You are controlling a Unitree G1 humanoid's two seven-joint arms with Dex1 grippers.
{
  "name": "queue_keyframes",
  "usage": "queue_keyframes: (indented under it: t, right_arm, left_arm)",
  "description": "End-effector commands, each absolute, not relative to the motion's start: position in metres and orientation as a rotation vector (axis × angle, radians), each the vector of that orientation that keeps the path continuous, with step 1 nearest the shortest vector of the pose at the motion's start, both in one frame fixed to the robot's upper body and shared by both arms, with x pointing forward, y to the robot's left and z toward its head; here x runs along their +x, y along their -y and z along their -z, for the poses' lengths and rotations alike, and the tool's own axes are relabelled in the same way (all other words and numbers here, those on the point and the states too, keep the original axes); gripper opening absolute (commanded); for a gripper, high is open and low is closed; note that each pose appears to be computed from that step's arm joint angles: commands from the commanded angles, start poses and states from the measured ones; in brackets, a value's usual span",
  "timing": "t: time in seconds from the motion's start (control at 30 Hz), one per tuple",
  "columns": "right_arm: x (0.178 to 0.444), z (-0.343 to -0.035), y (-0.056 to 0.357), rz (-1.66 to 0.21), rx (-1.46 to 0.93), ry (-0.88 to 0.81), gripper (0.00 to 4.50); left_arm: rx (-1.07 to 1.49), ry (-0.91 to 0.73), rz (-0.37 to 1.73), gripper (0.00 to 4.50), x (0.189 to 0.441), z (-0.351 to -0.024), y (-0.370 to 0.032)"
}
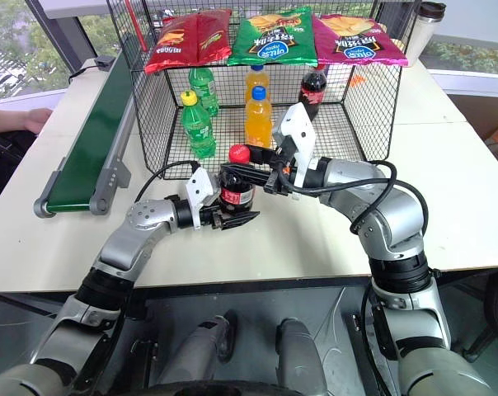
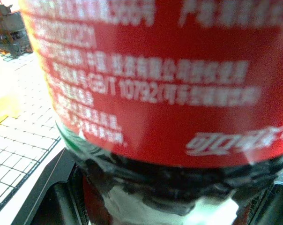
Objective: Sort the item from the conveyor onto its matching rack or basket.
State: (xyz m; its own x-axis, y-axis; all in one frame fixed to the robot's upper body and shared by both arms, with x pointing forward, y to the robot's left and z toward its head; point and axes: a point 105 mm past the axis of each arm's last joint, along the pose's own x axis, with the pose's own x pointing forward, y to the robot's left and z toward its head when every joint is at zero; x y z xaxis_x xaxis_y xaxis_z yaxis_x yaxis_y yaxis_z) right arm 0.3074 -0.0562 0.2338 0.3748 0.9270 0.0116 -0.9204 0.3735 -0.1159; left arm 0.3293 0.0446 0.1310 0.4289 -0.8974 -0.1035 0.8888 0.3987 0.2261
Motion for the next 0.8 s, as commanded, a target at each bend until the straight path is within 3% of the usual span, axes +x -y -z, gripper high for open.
queue_keyframes:
  t: [0.03, 0.27, 0.57, 0.67, 0.8]
  right_arm:
    - [0.306, -0.246, 0.057, -1.171, -0.111, 0.126, 1.14]
    - [0.313, -0.25, 0.061, -1.116, -0.108, 0.141, 1.14]
    - [0.377, -0.273, 0.106, -0.683, -0.069, 0.206, 1.14]
    - [0.402, -0.282, 0.132, -0.502, -0.064, 0.234, 1.14]
    - [0.417, -0.285, 0.147, -0.402, -0.05, 0.247, 1.14]
  left_arm:
    - [0.259, 0.155, 1.096, 4.42, 0.334, -0.162, -0.043]
    - [0.256, 0.067, 1.126, 4.42, 0.326, -0.15, -0.047]
    - [0.27, -0.095, 1.054, 4.42, 0.308, -0.117, -0.088]
    - [0.227, -0.068, 0.949, 4.42, 0.309, -0.118, -0.098]
    - [0.186, -0.004, 0.84, 4.42, 0.312, -0.126, -0.101]
